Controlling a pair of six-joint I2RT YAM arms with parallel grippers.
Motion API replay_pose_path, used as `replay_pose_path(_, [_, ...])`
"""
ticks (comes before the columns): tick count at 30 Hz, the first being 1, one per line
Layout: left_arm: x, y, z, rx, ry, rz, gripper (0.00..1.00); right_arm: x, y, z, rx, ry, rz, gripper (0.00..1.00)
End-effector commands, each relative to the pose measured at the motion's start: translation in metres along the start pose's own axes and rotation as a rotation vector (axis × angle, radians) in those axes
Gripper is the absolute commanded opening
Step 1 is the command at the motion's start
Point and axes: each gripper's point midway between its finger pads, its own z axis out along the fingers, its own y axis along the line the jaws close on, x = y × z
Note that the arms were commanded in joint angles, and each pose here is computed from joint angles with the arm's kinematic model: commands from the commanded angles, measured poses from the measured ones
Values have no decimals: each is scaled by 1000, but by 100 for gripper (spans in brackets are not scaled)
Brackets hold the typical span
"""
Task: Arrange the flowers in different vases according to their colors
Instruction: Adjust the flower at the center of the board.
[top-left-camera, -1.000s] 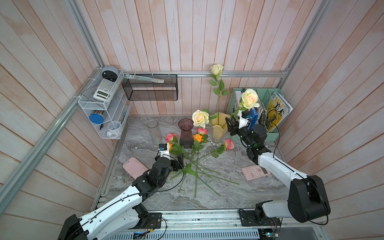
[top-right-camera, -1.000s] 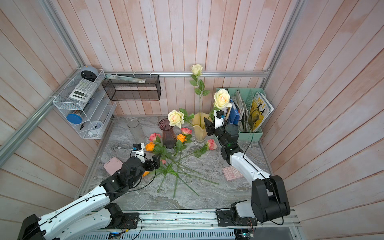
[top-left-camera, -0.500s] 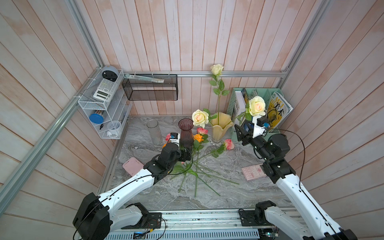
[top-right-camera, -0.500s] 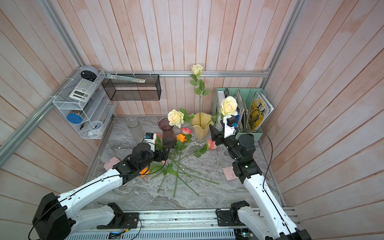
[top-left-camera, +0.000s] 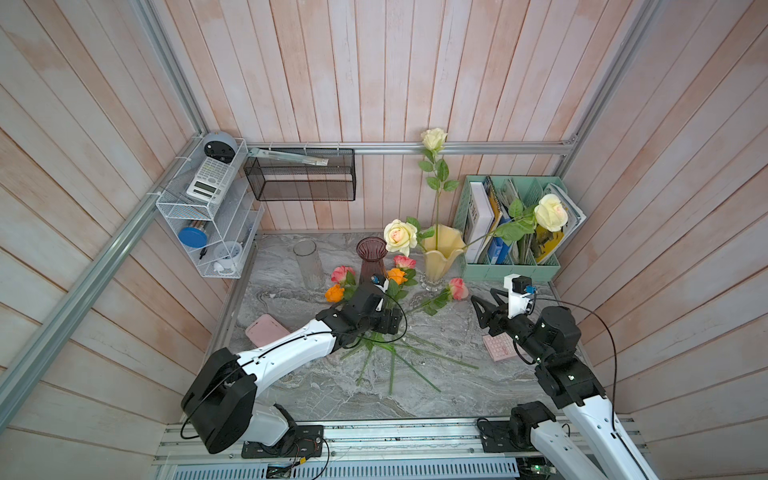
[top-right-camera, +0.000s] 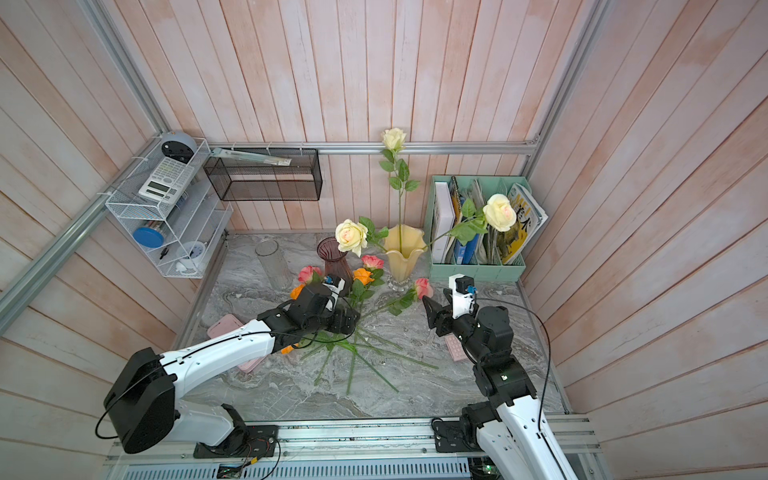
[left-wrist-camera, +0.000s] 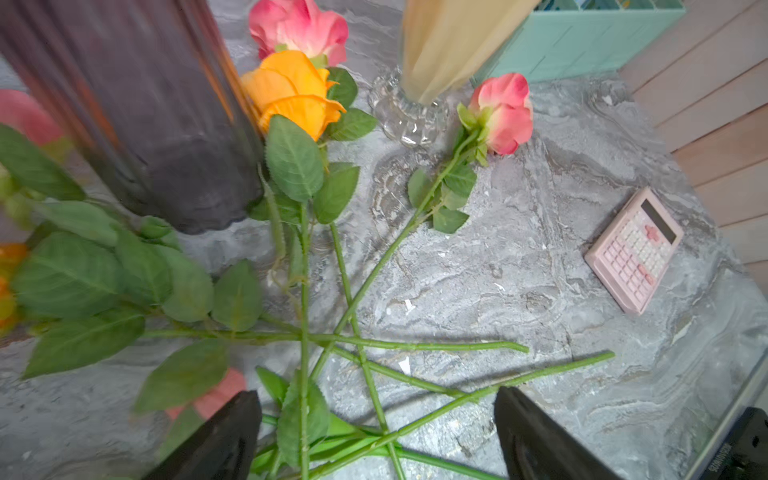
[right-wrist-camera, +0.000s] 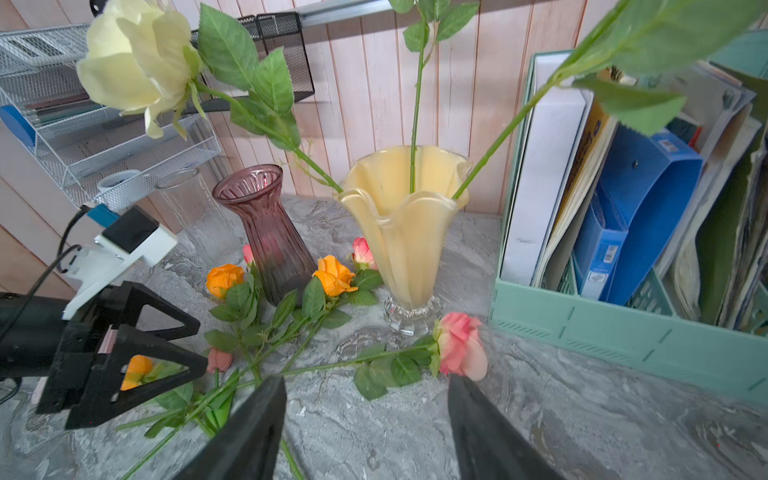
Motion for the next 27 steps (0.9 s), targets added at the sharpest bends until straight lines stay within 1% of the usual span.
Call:
replay_pose_path(1, [3,4,6,-46,49,-13,92,17,-1,-4,12,54,51,68])
replay_pose_path(5, [5,16,14,-128,81,0,90,23,1,-2,-2,80,80,67])
replay_pose_path(7, [7,24,19,-175,106,22,85,27,4,-1,-18,101,83,66])
replay_pose_path(9, [11,30,25,-209,132,41,85,32,6,1,-30,121,83,66])
replay_pose_path(14, [12,35,39,-235,152,64,74,36,7,1,-39,121,99,64])
replay_pose_path(16, [13,36,45,-241,165,72,72,38,7,1,-41,121,102,64])
replay_pose_path(20, [8,38,54,-256,161,88,64,41,8,1,-44,123,113,64])
replay_pose_path(22, [5,39,58,-256,166,96,63,43,8,2,-47,126,116,64])
replay_pose_path(27, [7,44,69,-274,204,120,54,46,9,3,-50,131,114,63])
